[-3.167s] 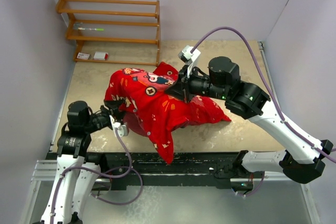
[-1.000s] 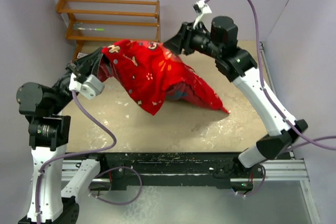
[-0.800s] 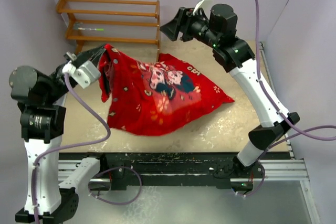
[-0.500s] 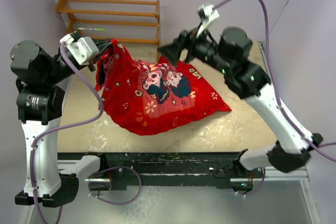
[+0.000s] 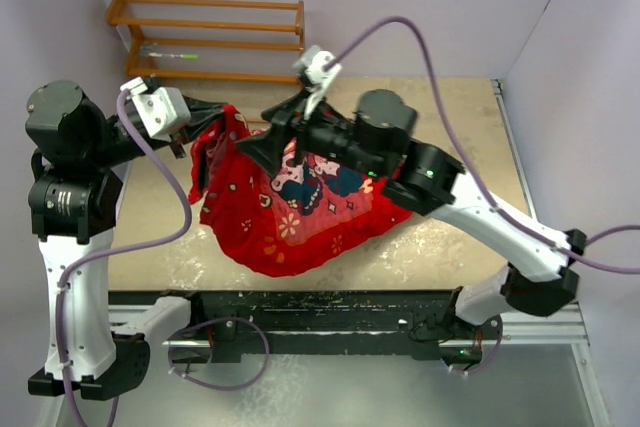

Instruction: Remove the pillowcase from the pillow

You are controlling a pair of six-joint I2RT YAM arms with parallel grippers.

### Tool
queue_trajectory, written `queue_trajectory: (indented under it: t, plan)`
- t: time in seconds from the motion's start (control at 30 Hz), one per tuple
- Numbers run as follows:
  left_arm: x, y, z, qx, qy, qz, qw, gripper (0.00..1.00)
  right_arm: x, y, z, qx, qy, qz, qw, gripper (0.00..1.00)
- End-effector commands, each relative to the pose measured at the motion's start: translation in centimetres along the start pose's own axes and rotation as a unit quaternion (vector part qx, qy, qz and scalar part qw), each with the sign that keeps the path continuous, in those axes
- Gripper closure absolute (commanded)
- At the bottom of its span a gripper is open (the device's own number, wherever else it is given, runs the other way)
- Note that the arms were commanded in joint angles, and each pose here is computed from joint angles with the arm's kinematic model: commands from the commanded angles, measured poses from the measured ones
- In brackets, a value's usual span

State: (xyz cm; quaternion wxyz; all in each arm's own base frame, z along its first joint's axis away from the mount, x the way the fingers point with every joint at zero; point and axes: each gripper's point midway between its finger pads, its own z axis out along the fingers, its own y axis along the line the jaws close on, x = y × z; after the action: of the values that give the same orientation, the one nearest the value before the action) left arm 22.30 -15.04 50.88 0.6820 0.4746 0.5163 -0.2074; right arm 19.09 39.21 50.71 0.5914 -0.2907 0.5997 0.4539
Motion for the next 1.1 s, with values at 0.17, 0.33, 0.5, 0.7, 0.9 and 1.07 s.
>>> queue_trajectory:
  t: [0.17, 0.33, 0.5, 0.7, 0.9, 1.07]
  plan:
    - [-4.1, -1.4, -1.9, -0.001, -0.034, 0.096, 0.995, 1.0, -1.6, -0.4, 3.0, 0.015, -0.008, -0.027, 0.999, 0.29]
    - [-4.2, -1.9, -2.0, 0.007, -0.037, 0.094, 0.995, 1.0, -1.6, -0.4, 3.5, 0.014, -0.011, -0.025, 1.0, 0.44]
    - [-4.0, -1.9, -2.2, 0.002, -0.031, 0.105, 0.994, 1.0, -2.0, 0.1, 2.4, 0.005, -0.016, -0.009, 1.0, 0.55]
    - [-3.9, -2.4, -2.3, 0.008, -0.033, 0.09, 0.995, 1.0, -2.4, -1.2, 3.5, 0.044, -0.022, -0.008, 0.999, 0.55]
    - [-4.6, -2.7, -2.5, 0.01, -0.037, 0.086, 0.996, 1.0, -0.9, -0.9, 4.5, 0.04, -0.005, -0.01, 0.999, 0.44]
    - [-4.7, -2.7, -2.6, 0.008, -0.037, 0.09, 0.995, 1.0, 0.0, -1.6, 4.3, 0.058, 0.01, -0.02, 0.998, 0.55]
